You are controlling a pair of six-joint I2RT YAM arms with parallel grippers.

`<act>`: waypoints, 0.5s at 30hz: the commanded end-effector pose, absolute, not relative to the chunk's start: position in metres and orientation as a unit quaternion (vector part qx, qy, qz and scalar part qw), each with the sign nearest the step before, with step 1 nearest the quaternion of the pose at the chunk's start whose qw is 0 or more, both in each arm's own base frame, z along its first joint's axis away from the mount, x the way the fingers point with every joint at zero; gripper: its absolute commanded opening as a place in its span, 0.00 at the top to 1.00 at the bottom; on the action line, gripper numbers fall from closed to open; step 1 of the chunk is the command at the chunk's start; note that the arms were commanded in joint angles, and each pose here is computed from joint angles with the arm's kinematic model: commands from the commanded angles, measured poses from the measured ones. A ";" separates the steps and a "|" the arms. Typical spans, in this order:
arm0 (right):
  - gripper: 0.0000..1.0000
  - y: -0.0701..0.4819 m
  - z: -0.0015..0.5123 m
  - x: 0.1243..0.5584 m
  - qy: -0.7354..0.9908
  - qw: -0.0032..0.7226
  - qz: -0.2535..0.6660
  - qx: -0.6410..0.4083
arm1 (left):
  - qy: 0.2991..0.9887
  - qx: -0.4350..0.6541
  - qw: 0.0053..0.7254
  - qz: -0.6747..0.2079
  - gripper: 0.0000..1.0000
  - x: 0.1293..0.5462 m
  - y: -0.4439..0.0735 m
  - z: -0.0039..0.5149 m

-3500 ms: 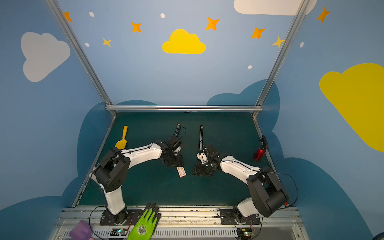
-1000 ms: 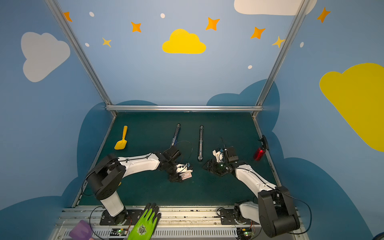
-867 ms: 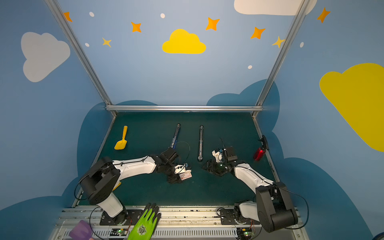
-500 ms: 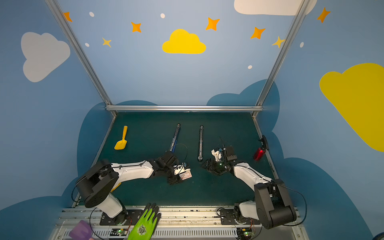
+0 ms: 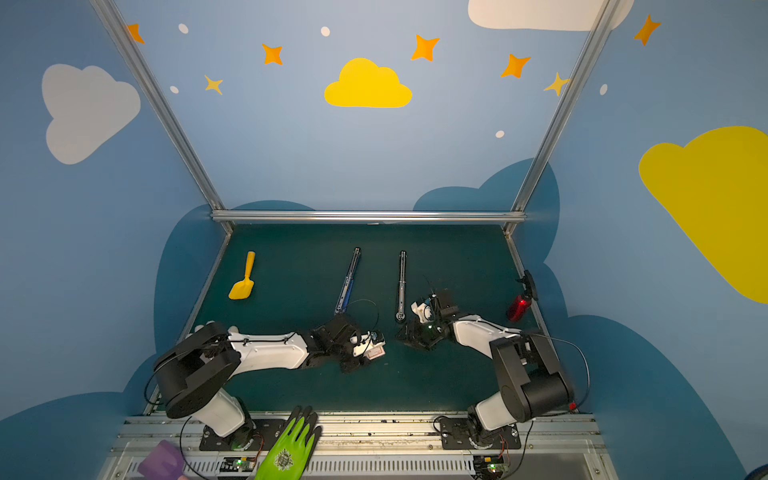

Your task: Load the staples into the stapler

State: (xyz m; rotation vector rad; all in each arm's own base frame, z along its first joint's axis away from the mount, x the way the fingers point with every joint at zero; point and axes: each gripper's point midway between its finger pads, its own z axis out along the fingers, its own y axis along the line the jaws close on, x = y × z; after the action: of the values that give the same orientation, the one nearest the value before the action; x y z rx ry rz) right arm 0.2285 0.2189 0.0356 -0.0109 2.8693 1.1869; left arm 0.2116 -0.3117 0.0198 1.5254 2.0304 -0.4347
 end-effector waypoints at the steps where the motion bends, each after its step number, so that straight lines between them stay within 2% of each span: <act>1: 0.57 0.229 0.029 0.228 0.931 0.001 0.365 -0.020 | 0.765 0.570 0.268 -0.135 0.51 0.209 -0.301 0.006; 6: 0.61 0.244 0.015 0.225 0.936 -0.023 0.350 -0.032 | 0.770 0.561 0.282 -0.115 0.46 0.213 -0.296 0.008; 15: 0.67 0.247 0.003 0.219 0.946 -0.042 0.318 -0.045 | 0.778 0.555 0.273 -0.111 0.46 0.211 -0.290 0.010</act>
State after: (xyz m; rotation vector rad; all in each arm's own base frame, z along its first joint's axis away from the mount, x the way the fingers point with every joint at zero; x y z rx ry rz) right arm 0.2301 0.2596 0.0234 -0.1563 2.9542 1.1689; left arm 0.2157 -0.3094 0.0210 1.4809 2.0221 -0.3658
